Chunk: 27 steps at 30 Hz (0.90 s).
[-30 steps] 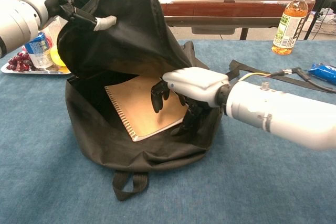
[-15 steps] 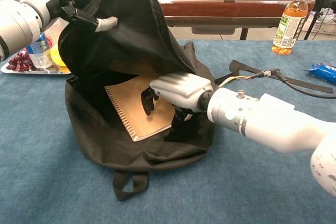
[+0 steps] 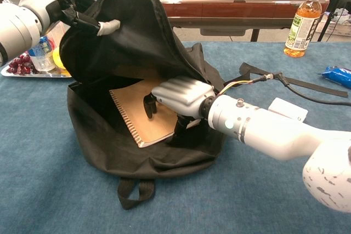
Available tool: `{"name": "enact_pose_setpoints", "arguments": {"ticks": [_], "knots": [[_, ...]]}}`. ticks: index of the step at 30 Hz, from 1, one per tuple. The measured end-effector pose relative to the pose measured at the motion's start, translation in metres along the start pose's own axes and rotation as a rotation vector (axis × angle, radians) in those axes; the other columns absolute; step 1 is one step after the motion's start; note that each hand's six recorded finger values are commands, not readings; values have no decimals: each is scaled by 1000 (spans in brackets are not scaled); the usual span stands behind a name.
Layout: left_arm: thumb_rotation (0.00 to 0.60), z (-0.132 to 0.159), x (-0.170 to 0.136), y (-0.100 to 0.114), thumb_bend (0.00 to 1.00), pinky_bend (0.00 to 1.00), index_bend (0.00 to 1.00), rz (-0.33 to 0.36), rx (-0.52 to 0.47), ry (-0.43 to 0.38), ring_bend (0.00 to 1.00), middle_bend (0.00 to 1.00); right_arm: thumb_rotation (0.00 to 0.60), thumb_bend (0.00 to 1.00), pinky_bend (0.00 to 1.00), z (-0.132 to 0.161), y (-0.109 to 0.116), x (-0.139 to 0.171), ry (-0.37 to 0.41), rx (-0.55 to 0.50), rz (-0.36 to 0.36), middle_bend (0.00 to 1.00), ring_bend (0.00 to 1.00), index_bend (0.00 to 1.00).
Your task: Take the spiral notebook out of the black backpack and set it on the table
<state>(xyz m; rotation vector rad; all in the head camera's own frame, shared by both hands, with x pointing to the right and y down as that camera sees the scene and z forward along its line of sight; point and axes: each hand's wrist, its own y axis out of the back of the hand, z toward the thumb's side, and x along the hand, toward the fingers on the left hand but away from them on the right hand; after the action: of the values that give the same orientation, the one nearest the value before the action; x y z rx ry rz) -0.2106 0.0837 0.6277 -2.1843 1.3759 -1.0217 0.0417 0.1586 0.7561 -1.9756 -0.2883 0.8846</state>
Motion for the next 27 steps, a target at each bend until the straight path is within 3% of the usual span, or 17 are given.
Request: {"name": "enact_pose_setpoints", "arguments": {"ticks": [13, 22, 27], "knots": [[600, -3, -2, 6, 488, 357, 741, 14, -9, 5, 523, 705, 600, 182, 397, 4, 1, -12, 5, 55, -42, 333, 230, 381], [600, -5, -4, 7, 488, 357, 743, 13, -11, 7, 523, 703, 600, 354, 398, 7, 5, -16, 21, 46, -92, 371, 272, 381], [600, -5, -4, 6, 488, 358, 743, 10, -13, 5, 523, 701, 600, 368, 398, 8, 9, -18, 25, 51, -113, 380, 286, 381]]}}
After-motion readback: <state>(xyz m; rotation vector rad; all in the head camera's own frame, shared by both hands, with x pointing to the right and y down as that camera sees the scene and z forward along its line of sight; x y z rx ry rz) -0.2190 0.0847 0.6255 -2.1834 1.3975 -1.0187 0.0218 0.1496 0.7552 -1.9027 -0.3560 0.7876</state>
